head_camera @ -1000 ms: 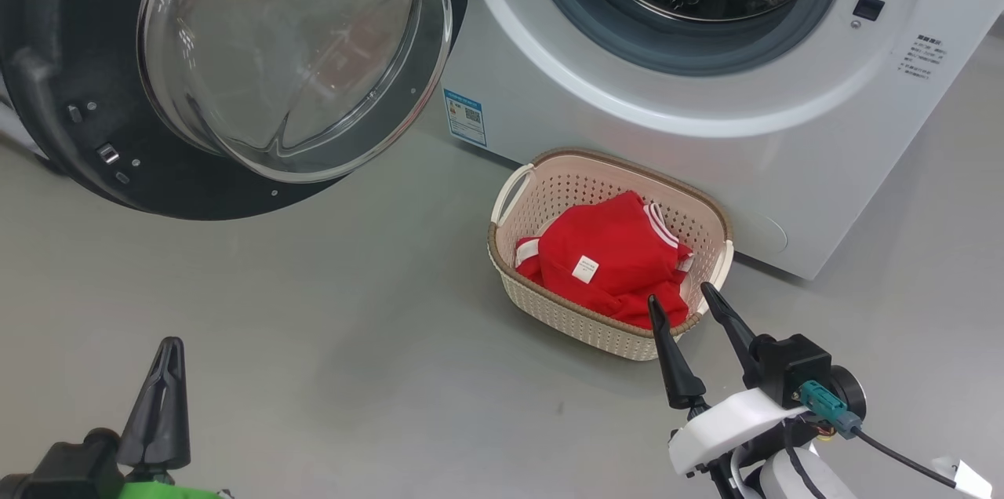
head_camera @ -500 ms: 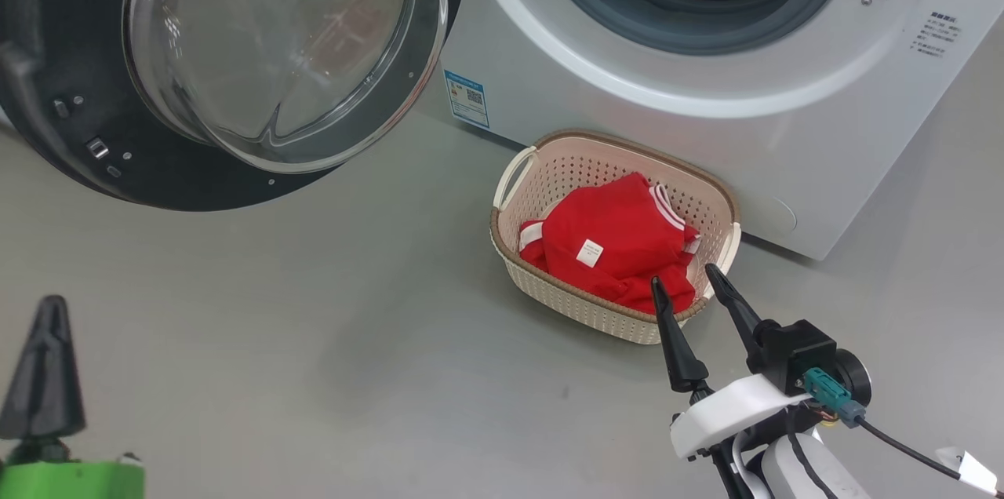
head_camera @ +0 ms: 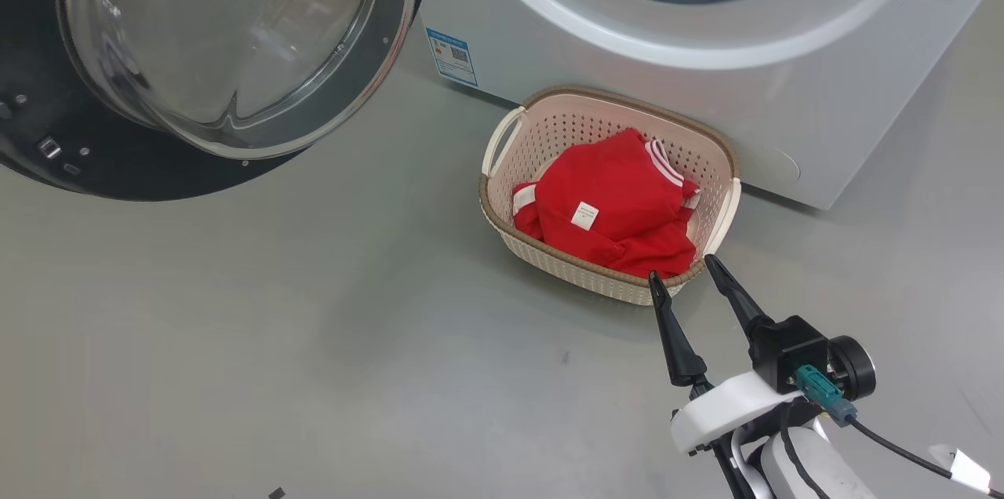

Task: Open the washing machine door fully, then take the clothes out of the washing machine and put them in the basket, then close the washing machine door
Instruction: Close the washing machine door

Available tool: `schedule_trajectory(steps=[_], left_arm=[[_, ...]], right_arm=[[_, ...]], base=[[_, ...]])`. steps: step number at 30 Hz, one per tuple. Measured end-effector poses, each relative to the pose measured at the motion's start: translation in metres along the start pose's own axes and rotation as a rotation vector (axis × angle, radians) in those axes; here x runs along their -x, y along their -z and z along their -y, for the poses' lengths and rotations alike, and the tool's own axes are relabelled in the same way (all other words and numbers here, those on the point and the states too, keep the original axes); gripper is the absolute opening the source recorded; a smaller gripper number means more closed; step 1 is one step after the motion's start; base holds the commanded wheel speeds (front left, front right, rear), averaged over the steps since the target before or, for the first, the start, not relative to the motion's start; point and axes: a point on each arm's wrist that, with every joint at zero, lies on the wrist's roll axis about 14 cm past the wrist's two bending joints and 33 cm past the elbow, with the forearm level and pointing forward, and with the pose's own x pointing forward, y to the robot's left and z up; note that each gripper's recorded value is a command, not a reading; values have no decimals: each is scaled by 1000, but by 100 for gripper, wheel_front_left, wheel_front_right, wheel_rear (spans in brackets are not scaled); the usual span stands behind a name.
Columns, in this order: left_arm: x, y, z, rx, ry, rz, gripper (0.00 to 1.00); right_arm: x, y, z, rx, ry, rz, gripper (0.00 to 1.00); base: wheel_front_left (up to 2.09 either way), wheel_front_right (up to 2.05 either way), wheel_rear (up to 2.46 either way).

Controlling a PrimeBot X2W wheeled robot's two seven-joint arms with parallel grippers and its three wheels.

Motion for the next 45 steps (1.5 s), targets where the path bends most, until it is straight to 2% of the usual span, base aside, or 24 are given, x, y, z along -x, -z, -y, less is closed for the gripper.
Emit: schedule_trajectory(steps=[5, 6, 8, 15, 21, 30, 36, 45], left_arm=[[-22, 2, -20, 16, -54, -11, 0], [-30, 9, -25, 77, -89, -23, 0], [-33, 14, -27, 119, -109, -31, 0], [-67, 51, -26, 644, -280, -89, 0], [-75, 80, -44, 888, -417, -142, 0], [-84, 114, -45, 1019, -537, -255, 0], [-99, 131, -17, 1097, -502, -328, 0], [-110, 156, 26, 1142, -435, -475, 0]], right_arm=[[-5, 0, 7, 15, 3, 6, 100], [-7, -2, 11, 23, 8, 14, 100], [-8, -3, 13, 23, 13, 18, 100], [-4, 1, 30, 28, 53, 14, 100], [2, 3, 45, 32, 100, 10, 100], [14, 8, 65, 34, 165, -3, 100], [18, 9, 76, 33, 199, -4, 100], [20, 8, 90, 31, 235, 2, 100]], base=[[0, 0, 0], [0, 0, 0], [0, 0, 0], [0, 0, 0], [0, 0, 0], [0, 0, 0], [0, 0, 0], [0, 0, 0]])
